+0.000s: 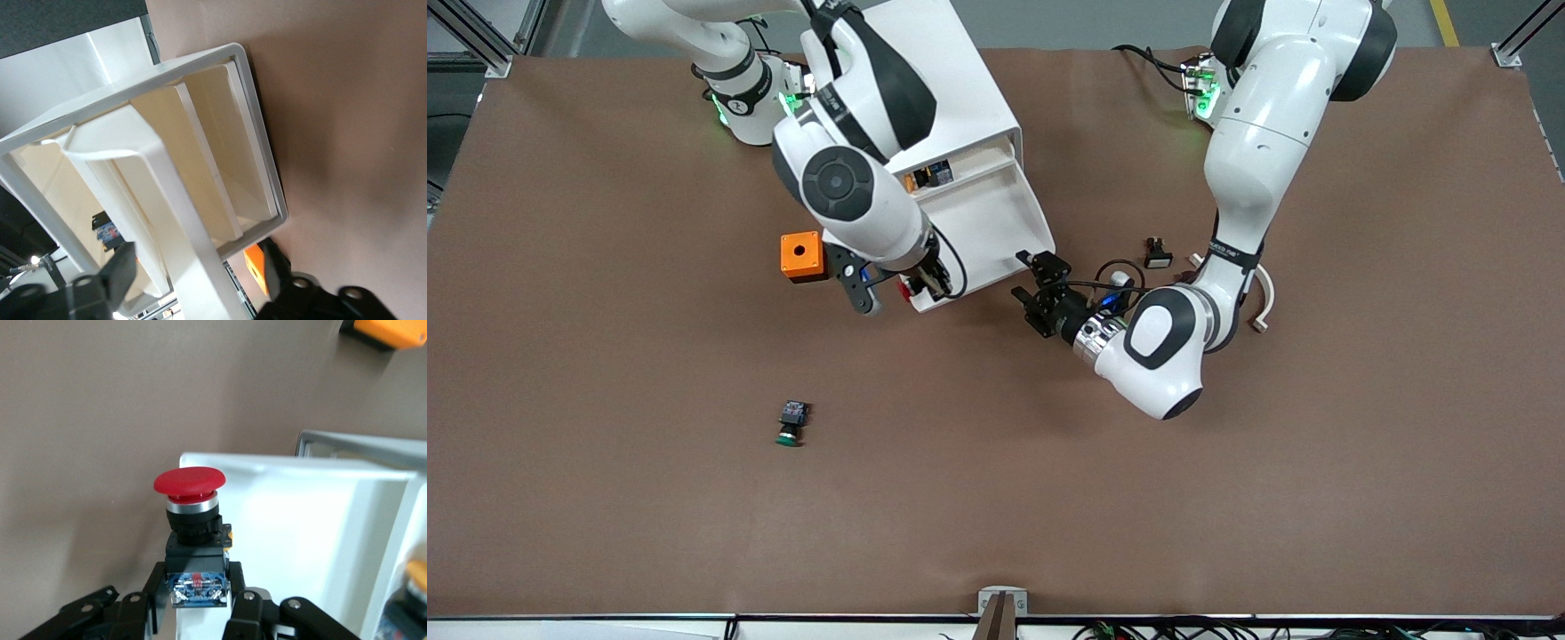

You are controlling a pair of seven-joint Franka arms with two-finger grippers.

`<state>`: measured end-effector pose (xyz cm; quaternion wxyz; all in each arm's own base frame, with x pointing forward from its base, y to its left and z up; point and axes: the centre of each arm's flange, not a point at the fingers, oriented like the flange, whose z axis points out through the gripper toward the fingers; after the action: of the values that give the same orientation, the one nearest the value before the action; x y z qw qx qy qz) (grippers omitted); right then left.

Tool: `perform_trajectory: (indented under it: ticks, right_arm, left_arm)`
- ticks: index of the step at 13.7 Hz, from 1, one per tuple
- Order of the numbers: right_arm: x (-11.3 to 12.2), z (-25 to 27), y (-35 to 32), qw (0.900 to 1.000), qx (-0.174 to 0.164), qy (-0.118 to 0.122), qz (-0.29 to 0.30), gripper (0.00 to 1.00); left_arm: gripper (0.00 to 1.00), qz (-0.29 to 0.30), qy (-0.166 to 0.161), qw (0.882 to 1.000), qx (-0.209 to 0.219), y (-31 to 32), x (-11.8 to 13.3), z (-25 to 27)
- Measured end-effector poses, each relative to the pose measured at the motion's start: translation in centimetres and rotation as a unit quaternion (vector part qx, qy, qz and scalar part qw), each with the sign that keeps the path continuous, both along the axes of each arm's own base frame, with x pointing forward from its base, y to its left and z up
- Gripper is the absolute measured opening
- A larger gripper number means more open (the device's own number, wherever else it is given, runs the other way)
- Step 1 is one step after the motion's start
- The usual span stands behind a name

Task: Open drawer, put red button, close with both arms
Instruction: 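Lower the red button into the open drawer and open the right gripper, then withdraw the right gripper from the drawer while the left gripper draws back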

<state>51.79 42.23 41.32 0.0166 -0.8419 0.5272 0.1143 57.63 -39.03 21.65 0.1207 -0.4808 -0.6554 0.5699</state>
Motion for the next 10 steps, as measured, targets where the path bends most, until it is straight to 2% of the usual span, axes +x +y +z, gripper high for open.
perform_trajectory:
  ticks: [1, 5, 7, 9, 10]
  right_arm:
    - [-0.6, -0.5, 0.8, 1.000, 0.001, -0.004, -0.010, 0.41]
    - [-2.7, -3.2, 3.0, 0.998, 0.005, -0.019, -0.052, 0.41]
    - [-3.4, -4.3, 3.6, 0.997, 0.009, -0.027, -0.078, 0.41]
    - [-4.0, -5.1, 4.0, 0.995, 0.009, -0.029, -0.099, 0.41]
    - [-4.2, -5.3, 4.0, 0.993, 0.008, -0.028, -0.112, 0.41]
  left_arm:
    - [0.98, 0.005, -0.006, 1.000, 0.001, 0.6, 0.6, 0.4]
    - [0.99, 0.026, -0.050, 0.998, 0.007, 3.2, 3.7, 3.4]
    - [0.99, 0.023, -0.089, 0.996, 0.001, 4.7, 5.0, 5.2]
    - [0.99, 0.004, -0.126, 0.992, -0.001, 5.8, 5.5, 6.1]
    - [0.99, -0.017, -0.155, 0.988, 0.001, 6.4, 5.6, 6.7]
